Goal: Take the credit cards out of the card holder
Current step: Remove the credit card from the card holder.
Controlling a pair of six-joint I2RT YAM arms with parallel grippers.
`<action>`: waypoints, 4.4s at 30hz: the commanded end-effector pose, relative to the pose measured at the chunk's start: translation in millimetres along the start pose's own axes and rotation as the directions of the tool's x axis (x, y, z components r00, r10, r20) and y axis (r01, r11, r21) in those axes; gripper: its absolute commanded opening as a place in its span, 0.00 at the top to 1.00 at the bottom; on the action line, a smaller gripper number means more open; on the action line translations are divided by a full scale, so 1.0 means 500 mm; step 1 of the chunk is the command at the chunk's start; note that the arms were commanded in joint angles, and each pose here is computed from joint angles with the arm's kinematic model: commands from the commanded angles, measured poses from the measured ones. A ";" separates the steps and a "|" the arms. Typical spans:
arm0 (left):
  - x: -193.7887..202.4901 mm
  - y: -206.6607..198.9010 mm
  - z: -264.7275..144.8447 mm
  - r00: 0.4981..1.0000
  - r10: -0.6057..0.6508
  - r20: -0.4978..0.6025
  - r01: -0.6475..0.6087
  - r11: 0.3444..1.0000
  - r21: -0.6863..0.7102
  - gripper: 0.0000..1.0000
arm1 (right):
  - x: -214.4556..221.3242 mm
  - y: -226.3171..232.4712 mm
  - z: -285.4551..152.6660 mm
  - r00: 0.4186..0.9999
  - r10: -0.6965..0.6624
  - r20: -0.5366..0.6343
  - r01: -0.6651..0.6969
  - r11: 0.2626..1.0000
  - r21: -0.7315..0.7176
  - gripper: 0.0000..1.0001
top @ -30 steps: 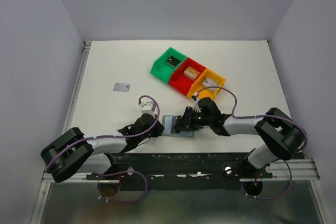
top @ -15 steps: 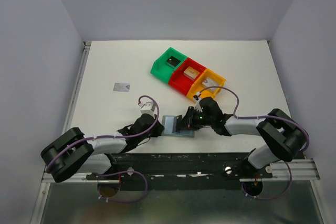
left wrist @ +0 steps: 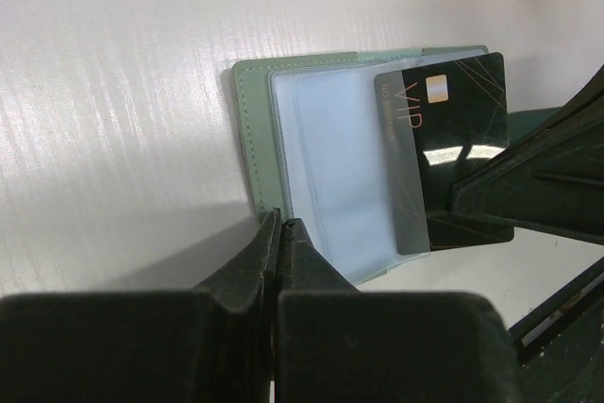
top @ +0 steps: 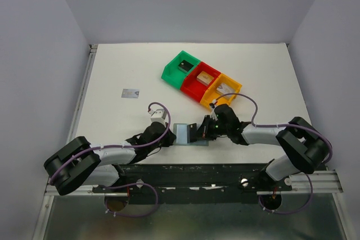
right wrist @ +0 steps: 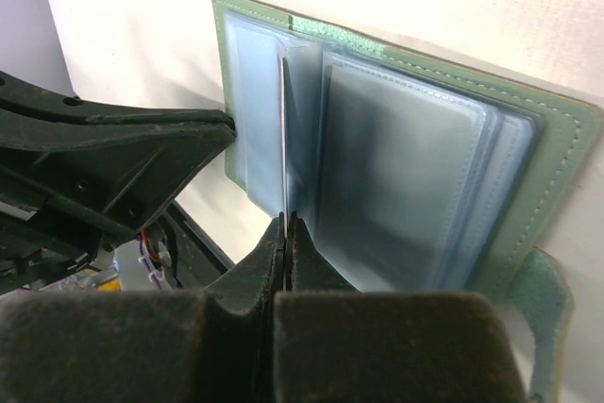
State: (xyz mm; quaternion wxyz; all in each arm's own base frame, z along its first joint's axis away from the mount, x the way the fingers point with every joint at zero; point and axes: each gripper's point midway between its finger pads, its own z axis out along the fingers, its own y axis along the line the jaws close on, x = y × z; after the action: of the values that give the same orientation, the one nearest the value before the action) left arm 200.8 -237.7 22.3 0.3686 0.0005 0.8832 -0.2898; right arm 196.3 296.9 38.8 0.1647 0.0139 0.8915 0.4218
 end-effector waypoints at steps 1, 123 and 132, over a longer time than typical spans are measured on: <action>0.097 0.097 -0.025 0.985 0.034 -0.169 -0.058 0.988 -0.140 1.00 | -0.015 -0.017 -0.010 1.000 -0.009 0.023 0.007 0.998 0.067 1.00; -0.240 -0.261 -0.414 0.855 -0.340 0.391 -0.120 0.604 0.788 1.00 | -0.026 0.445 -0.265 0.885 -0.371 0.281 0.465 0.712 -0.526 0.62; -0.232 -0.261 -0.405 0.873 -0.314 0.374 -0.109 0.620 0.777 0.49 | -0.011 0.468 -0.288 0.895 -0.349 0.278 0.445 0.657 -0.608 1.00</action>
State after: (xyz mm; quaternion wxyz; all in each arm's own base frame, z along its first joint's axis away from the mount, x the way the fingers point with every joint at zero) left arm 127.6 -216.5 280.7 0.5240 0.0301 0.5438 -0.6548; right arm 140.9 337.8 284.0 0.3072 -0.1976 0.6871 0.6281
